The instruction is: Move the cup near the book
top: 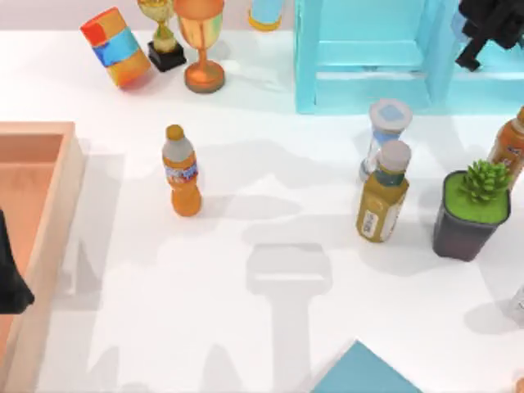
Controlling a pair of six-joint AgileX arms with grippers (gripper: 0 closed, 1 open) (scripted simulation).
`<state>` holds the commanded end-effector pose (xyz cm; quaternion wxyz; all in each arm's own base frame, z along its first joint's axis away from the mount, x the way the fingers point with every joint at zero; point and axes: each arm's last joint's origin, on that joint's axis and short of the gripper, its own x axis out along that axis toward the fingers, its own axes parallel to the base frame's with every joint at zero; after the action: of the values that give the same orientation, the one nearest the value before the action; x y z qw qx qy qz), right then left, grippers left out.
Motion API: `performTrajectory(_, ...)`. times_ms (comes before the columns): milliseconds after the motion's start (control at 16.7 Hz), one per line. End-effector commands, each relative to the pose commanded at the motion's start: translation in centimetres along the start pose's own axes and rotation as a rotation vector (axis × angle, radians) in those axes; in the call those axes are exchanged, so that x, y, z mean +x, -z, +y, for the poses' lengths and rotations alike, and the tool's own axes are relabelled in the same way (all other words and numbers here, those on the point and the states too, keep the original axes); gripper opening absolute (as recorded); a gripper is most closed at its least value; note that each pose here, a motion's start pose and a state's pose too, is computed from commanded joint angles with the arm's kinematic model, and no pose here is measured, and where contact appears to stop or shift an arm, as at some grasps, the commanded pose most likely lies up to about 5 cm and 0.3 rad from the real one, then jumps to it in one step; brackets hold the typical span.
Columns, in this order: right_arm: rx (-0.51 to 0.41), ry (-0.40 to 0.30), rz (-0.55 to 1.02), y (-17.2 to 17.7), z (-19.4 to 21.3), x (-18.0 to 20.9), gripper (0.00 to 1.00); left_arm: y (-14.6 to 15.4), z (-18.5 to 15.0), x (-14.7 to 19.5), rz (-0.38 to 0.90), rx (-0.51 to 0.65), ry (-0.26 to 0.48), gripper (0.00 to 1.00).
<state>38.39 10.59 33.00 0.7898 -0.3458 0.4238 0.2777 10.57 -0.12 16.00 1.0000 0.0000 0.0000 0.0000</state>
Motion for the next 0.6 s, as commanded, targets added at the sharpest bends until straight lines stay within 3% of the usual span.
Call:
performTrajectory(360, 0.535, -0.189, 0.100, -4.9, 12.0, -0.3, 0.00, 0.0, 0.0, 0.0, 0.000, 0.000, 0.000, 1.00)
performTrajectory(600, 0.780, -0.197, 0.301, -4.3, 18.9, 0.1, 0.00, 0.0, 0.0, 0.0, 0.000, 0.000, 0.000, 1.00)
